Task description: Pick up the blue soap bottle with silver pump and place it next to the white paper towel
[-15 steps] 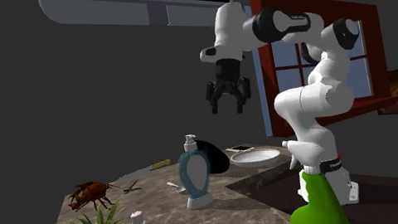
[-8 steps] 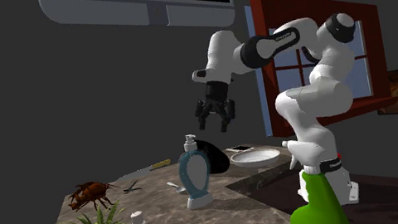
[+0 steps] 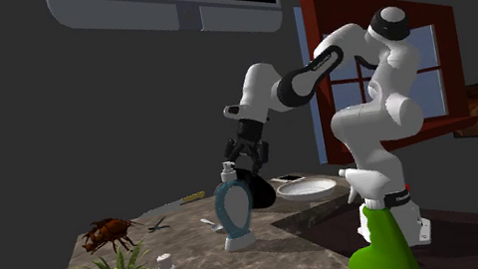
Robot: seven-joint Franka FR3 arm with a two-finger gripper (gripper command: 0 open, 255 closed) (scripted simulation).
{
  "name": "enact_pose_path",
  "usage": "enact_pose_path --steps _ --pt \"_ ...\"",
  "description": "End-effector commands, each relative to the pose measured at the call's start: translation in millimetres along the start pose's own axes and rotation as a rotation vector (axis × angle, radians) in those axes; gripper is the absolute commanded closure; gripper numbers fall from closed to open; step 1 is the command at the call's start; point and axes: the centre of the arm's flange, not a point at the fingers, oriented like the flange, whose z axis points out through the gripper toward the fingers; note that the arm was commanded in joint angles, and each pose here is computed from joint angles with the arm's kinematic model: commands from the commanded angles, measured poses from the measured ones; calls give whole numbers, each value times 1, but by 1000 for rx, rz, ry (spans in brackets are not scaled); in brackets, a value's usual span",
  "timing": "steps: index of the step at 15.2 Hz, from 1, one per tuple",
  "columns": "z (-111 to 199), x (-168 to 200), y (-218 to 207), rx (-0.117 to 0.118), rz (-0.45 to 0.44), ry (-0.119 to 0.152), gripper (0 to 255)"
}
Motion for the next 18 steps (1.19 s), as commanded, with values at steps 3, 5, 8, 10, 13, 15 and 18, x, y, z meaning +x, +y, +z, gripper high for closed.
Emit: enact_pose_path --steps 3,5,8,10,13,15,18 --pt "21 -1 1 -2 0 2 0" --pt "30 -1 1 -2 0 2 0" --pt "30 -1 1 -2 0 2 0" --pt "30 -1 1 -2 0 2 0" --pt "30 -1 1 -2 0 2 255" --pt "30 -1 1 -2 0 2 255" --pt "30 -1 1 -2 0 2 255"
